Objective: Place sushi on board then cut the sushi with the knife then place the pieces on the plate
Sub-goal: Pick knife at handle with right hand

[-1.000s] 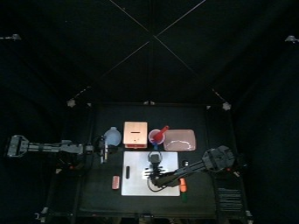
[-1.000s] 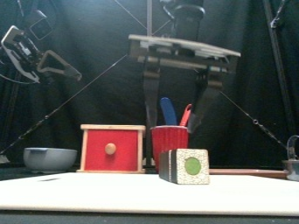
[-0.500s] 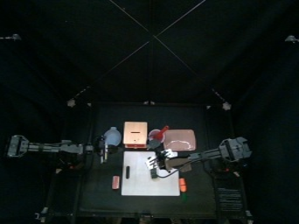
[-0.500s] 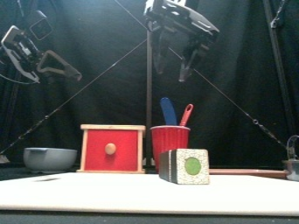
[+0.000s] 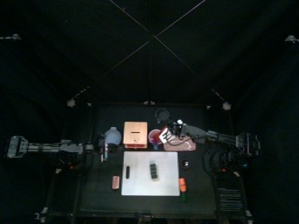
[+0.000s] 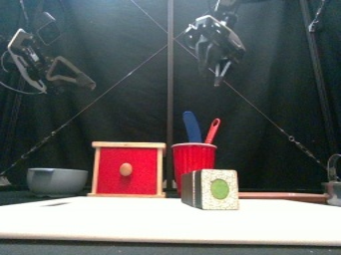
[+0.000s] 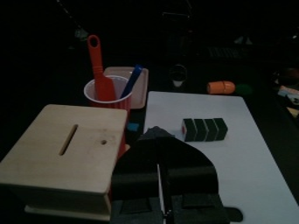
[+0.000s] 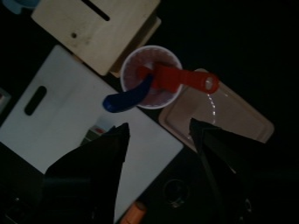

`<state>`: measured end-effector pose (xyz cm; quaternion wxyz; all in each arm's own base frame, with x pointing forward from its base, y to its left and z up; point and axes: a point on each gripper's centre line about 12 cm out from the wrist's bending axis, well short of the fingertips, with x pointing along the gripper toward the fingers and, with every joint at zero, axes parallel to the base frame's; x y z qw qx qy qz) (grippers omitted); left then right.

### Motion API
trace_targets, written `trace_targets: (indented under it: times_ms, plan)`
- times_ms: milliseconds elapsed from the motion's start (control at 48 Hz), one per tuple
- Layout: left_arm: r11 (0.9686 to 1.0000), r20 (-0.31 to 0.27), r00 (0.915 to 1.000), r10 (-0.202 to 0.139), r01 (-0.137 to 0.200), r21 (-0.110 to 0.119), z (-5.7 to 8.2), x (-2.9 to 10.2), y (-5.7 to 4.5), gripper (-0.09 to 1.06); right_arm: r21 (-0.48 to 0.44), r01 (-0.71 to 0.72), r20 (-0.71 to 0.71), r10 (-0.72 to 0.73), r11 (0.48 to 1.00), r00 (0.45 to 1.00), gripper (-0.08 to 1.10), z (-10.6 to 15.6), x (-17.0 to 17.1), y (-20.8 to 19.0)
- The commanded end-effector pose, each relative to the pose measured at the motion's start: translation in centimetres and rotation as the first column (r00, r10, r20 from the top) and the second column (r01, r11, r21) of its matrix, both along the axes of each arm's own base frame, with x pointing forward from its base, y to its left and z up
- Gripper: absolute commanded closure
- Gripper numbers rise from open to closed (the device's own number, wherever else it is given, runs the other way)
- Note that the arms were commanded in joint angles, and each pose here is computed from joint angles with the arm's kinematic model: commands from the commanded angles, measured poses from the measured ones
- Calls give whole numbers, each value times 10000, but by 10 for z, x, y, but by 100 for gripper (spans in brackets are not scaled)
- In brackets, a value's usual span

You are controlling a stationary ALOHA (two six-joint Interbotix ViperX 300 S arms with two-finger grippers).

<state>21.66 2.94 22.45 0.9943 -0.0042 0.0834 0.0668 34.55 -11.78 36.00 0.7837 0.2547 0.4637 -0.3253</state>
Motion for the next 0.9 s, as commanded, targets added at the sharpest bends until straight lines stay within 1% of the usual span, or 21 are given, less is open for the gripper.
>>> trace_targets:
  times_ms: [21, 167, 271, 375, 479, 583, 604, 667, 833, 896]
  plan:
    - [9998, 488, 9987, 164, -167, 54, 16, 6, 4, 100, 232, -169, 533, 156, 9996, 9985, 13, 18, -13, -27]
    - [9994, 522, 9980, 352, -354, 28, 18, 6, 9, 100, 506, -838, 487, 814, 9952, 9955, 13, 14, -25, -60]
    - [9989, 545, 9974, 469, -468, -26, 18, 5, 11, 100, 885, -1594, 529, 1551, 9832, 9865, 13, 5, -31, -79]
    - [9978, 593, 9961, 655, -647, -158, 19, 5, 14, 100, 1555, -2264, 763, 2168, 9615, 9732, 13, -8, -30, -95]
    - [9956, 612, 9941, 897, -878, -323, 19, 4, 18, 100, 2458, -2829, 1005, 2659, 9271, 9587, 13, -24, -25, -108]
    - [9938, 584, 9924, 1079, -1060, -349, 18, 3, 22, 100, 3158, -3169, 974, 3017, 8943, 9484, 13, -37, -20, -120]
    - [9931, 587, 9918, 1135, -1114, -378, 17, 2, 23, 100, 3220, -3233, 921, 3105, 8898, 9461, 13, -39, -19, -122]
    - [9923, 590, 9911, 1190, -1168, -407, 17, 2, 24, 100, 3350, -3385, 839, 3300, 8793, 9402, 13, -41, -14, -125]
    - [9913, 555, 9907, 1243, -1215, -508, 15, 1, 24, 100, 3451, -3703, 799, 3661, 8624, 9271, 13, -40, 0, -136]
    - [9911, 556, 9906, 1251, -1222, -521, 15, 1, 24, 100, 3586, -3737, 777, 3715, 8555, 9252, 13, -45, 4, -138]
